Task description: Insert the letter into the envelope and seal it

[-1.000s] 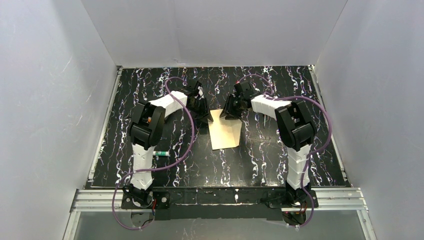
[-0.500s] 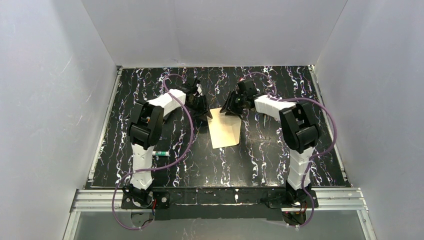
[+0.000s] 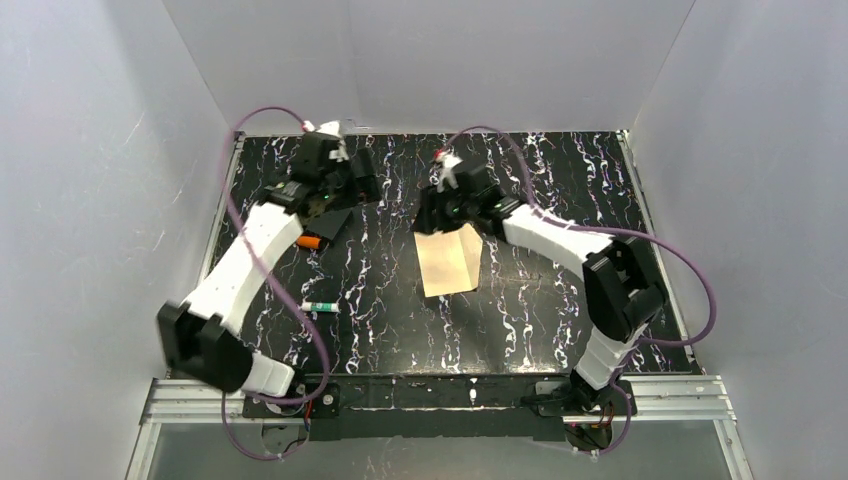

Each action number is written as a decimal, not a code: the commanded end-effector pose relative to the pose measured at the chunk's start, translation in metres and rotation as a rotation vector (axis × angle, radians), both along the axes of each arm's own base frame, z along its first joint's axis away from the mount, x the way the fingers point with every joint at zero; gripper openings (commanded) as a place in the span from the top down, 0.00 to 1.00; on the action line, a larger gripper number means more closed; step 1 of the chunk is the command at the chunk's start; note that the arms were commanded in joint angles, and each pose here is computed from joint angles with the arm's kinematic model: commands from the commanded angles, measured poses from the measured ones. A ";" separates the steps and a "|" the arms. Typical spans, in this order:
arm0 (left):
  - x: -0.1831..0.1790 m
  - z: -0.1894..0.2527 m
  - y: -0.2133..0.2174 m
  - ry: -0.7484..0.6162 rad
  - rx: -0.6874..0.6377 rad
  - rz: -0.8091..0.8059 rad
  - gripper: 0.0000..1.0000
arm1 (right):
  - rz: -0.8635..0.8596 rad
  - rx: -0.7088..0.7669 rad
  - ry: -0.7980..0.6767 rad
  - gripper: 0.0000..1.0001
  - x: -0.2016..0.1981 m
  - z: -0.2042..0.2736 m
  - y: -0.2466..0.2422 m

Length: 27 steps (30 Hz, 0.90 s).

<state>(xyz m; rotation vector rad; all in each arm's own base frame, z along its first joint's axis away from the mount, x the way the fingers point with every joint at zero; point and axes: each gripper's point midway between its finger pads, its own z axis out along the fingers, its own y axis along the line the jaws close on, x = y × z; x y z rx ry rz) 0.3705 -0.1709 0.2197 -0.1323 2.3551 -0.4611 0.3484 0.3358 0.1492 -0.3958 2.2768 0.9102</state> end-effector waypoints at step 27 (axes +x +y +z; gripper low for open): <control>-0.106 0.145 0.135 -0.293 0.214 0.291 0.02 | 0.768 -0.444 -0.421 0.54 -0.153 -0.117 0.248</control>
